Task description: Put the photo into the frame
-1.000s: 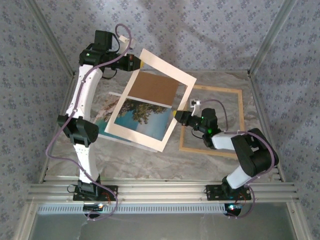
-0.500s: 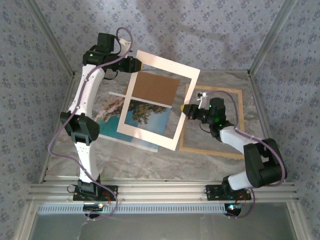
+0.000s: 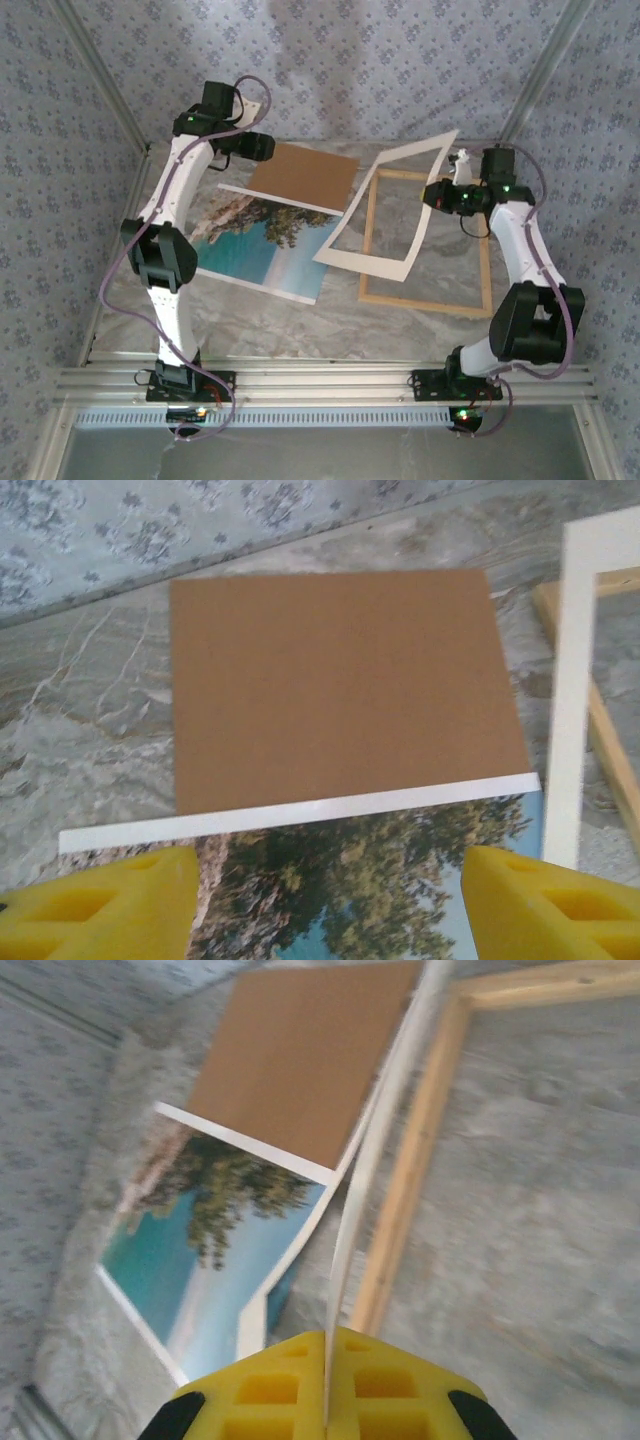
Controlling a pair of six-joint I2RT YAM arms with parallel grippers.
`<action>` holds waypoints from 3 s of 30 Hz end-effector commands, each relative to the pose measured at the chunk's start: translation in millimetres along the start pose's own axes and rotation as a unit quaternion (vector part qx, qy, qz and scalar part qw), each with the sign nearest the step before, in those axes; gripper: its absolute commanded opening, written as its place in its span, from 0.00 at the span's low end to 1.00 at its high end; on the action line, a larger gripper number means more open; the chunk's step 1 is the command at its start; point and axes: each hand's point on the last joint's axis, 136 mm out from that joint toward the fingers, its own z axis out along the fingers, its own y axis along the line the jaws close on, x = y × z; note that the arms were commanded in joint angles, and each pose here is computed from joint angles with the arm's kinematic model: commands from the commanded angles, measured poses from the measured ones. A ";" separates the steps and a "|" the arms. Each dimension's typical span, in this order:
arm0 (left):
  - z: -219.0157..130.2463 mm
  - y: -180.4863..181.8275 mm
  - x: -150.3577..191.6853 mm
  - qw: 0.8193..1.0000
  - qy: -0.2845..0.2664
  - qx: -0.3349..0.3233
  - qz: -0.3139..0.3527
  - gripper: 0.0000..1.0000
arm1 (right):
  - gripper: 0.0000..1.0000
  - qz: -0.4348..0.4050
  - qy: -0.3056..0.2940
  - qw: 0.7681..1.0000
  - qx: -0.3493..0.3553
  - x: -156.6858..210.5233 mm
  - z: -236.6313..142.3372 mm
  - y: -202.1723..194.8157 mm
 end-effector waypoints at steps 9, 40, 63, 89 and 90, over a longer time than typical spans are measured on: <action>-31.4 -1.0 -22.7 0.998 -0.057 -0.013 0.024 0.71 | 0.00 0.011 0.122 0.984 0.128 14.8 -41.4 -51.0; -22.6 -20.0 -16.9 0.999 -0.043 0.005 0.029 0.71 | 0.00 0.018 0.181 0.954 0.240 -7.9 -42.5 -150.8; -22.4 -26.7 -16.2 0.998 -0.040 0.002 0.038 0.71 | 0.00 0.094 0.169 0.954 0.231 12.6 -11.9 -191.3; -14.9 -32.7 -15.7 0.999 -0.042 0.010 0.033 0.71 | 0.45 0.130 0.167 0.944 0.254 32.6 7.3 -228.7; -15.2 -33.3 -17.0 0.998 -0.046 0.012 0.032 0.71 | 0.46 0.128 0.164 0.943 0.259 31.0 5.4 -229.1</action>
